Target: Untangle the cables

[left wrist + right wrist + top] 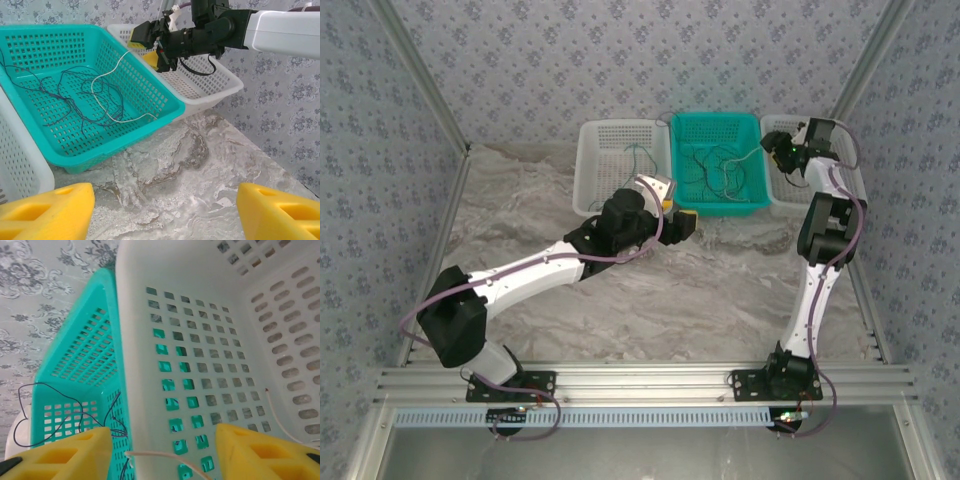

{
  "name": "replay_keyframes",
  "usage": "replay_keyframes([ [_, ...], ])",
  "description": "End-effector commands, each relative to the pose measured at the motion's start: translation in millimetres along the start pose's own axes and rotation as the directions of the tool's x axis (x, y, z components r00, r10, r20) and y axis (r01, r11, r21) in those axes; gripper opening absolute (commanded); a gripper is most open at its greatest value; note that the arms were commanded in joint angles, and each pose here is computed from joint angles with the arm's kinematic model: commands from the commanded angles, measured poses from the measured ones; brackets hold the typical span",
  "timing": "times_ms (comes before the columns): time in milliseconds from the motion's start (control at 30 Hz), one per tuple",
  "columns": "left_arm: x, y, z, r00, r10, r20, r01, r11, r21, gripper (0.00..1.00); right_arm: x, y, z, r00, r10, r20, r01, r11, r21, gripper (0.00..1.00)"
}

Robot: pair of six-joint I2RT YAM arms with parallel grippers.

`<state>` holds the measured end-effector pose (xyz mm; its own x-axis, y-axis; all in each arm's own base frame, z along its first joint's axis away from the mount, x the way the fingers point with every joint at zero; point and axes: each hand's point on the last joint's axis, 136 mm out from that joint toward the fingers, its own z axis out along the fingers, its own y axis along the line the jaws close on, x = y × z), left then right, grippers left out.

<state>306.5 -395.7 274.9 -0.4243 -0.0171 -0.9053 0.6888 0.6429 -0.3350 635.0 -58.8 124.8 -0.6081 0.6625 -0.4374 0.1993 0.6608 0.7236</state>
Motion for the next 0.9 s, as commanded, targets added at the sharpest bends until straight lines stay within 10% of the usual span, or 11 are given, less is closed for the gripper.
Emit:
replay_keyframes([
  [0, -4.0, 0.1, 2.3, 1.000, -0.009, 0.024, 0.009, 1.000, 0.003, 0.75, 8.2, -2.5, 4.6, 0.999, 0.022, -0.037, -0.022, 1.000, -0.001, 0.53],
  [467, -5.2, -0.2, -0.5, 1.000, -0.011, 0.028, 0.011, 1.000, 0.003, 0.76, 1.9, 4.3, -4.0, 1.000, 0.013, -0.004, -0.013, 1.000, -0.005, 0.01],
  [867, -10.0, 1.3, -6.7, 0.999, -0.010, 0.044, 0.010, 1.000, -0.010, 0.76, -63.8, 60.2, -88.0, 0.927, -0.003, 0.374, 0.061, 0.988, -0.144, 0.00],
])
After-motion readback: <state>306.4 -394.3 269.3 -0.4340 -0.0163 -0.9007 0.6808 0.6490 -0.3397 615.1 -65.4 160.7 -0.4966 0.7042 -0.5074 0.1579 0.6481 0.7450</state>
